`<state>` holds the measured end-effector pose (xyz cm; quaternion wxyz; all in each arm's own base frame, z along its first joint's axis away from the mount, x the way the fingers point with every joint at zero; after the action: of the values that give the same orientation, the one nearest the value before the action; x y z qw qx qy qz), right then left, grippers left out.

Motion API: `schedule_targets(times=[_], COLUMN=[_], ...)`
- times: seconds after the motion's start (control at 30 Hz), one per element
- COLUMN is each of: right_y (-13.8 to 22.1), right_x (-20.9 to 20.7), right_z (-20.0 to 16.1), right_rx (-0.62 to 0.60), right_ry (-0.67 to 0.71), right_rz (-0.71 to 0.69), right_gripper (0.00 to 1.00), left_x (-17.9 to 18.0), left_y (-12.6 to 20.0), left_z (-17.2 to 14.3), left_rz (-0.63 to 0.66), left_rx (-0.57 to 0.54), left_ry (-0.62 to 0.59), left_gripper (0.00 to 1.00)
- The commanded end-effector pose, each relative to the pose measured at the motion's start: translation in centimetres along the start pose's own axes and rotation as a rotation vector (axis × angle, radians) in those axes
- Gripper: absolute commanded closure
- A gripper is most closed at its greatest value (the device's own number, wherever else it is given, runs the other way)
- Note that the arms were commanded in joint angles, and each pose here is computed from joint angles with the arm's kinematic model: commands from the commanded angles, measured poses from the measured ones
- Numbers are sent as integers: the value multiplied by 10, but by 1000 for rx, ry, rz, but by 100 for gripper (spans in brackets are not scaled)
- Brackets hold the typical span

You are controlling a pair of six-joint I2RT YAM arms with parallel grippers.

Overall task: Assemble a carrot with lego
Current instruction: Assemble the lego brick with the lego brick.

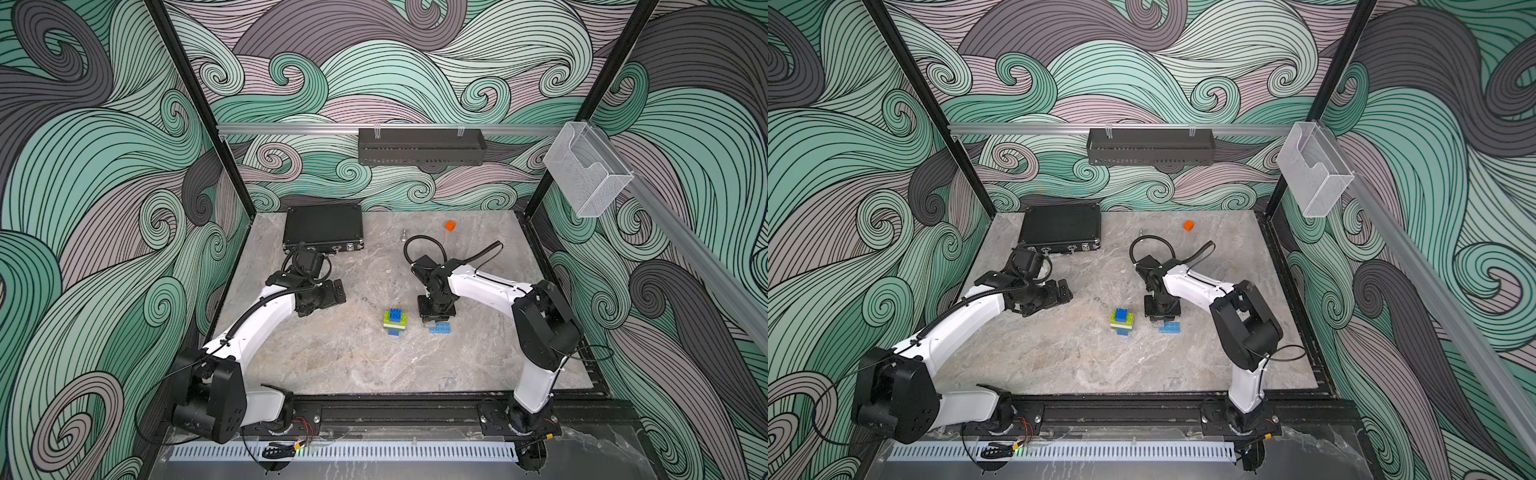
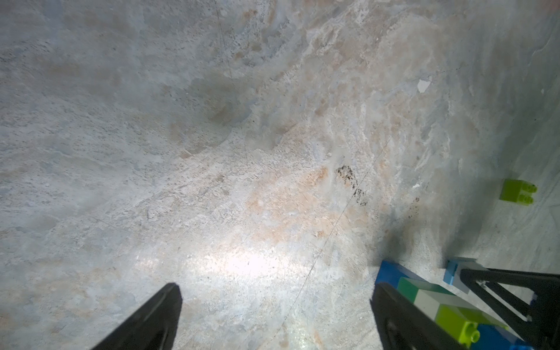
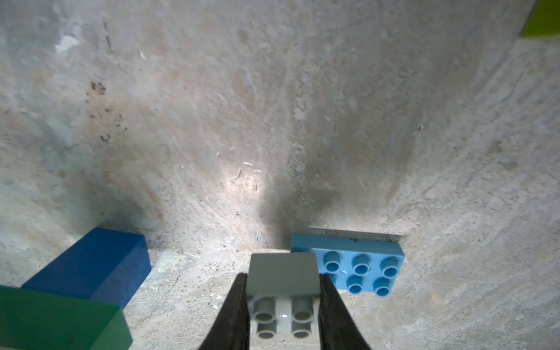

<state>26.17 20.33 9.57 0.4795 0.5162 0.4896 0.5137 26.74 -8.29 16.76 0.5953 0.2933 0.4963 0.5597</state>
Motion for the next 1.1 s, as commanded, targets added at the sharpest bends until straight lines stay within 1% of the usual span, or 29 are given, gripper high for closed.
schedule_targets(times=[0.0, 0.37, 0.67, 0.9, 1.07], right_y=[0, -3, -5, -11, -13], right_x=[-2, -4, 0, -9, -11], right_z=[1, -4, -10, -12, -13], right_rx=[2, 6, 13, 8, 9], right_ry=[20, 29, 26, 24, 29], right_rz=[-36, -62, -70, -125, -134], right_gripper=[93, 93, 93, 94, 94], left_x=[3, -2, -3, -2, -2], left_y=[4, 1, -2, -1, -2], left_z=[2, 2, 2, 2, 2], left_rz=[15, -28, -29, -23, -23], left_rx=[-11, 3, 9, 7, 9], left_ry=[3, -1, 1, 3, 5], left_gripper=[1, 1, 1, 1, 1])
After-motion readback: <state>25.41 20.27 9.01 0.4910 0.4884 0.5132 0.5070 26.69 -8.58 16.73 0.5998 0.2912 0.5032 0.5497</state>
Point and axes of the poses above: each gripper's point midway between its finger pads, its own y axis back along the fingers, its own x axis along the line the jaws close on, z = x × y, the point moved 6 cm from there along y, back along the fingers, and after that the axes turned 5 degrees about -y, right-handed, at the moved point
